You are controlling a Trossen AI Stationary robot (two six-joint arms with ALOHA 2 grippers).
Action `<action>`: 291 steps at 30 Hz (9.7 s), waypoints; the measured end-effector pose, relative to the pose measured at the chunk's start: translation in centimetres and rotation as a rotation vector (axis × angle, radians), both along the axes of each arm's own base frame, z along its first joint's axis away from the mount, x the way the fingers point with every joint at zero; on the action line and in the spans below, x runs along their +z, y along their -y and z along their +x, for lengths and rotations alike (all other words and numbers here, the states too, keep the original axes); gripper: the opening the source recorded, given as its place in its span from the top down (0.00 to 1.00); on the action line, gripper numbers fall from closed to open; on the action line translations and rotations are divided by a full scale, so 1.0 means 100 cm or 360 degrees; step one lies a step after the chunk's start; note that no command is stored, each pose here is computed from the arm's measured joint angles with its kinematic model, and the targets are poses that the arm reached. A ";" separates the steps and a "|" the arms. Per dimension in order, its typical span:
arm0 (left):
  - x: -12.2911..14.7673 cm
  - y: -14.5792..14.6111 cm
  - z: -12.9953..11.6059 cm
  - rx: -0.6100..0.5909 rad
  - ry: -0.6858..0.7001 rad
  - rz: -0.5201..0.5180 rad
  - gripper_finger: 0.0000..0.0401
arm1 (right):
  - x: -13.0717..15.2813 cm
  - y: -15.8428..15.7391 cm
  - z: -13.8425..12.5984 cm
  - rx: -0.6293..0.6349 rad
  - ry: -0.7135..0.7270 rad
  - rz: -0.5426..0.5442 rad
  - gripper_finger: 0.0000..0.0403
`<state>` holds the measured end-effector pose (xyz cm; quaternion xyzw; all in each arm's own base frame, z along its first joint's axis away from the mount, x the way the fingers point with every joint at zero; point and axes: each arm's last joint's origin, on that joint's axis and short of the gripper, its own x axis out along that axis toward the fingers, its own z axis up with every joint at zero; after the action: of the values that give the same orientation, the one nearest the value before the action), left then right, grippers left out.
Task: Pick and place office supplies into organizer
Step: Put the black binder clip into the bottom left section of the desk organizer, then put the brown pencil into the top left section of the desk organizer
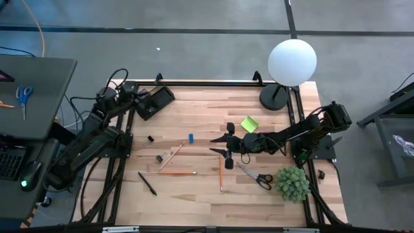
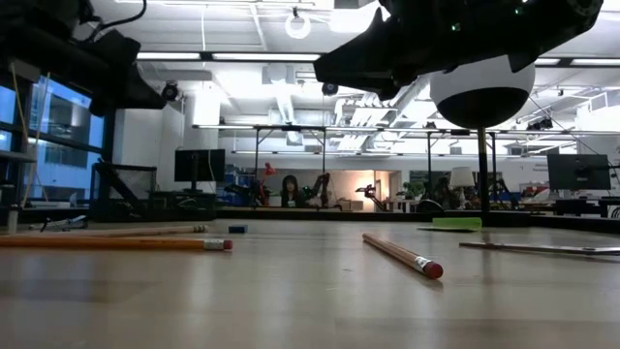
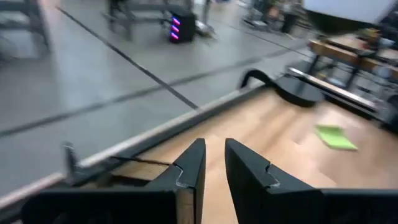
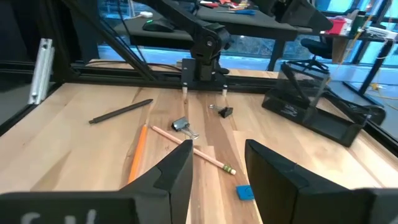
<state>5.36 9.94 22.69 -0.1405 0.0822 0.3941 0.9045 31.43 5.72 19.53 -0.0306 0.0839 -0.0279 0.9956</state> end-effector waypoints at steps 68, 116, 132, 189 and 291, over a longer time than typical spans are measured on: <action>-0.039 0.084 0.092 0.0155 -0.1253 -0.1204 0.96 | -0.027 0.053 0.018 0.0143 -0.0013 -0.0208 0.66; -0.084 0.051 0.102 0.0088 -0.1641 -0.1270 0.56 | -0.032 0.045 0.020 0.0415 0.0033 -0.0102 0.66; -0.097 0.049 0.093 0.0186 -0.1581 -0.1332 0.59 | -0.032 0.045 0.020 0.0415 0.0029 -0.0112 0.66; -0.094 0.041 0.120 0.0239 -0.1203 -0.1319 0.45 | -0.036 0.046 0.020 0.0413 -0.0029 -0.0107 0.66; -0.039 0.122 0.184 -0.0318 -0.1053 -0.0501 0.62 | -0.042 0.049 0.019 0.0223 -0.0151 -0.0048 0.66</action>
<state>23.76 -2.26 18.76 -0.1342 0.4428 0.3106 0.8303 33.29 0.80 15.29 -0.0527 0.1282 0.0422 0.9894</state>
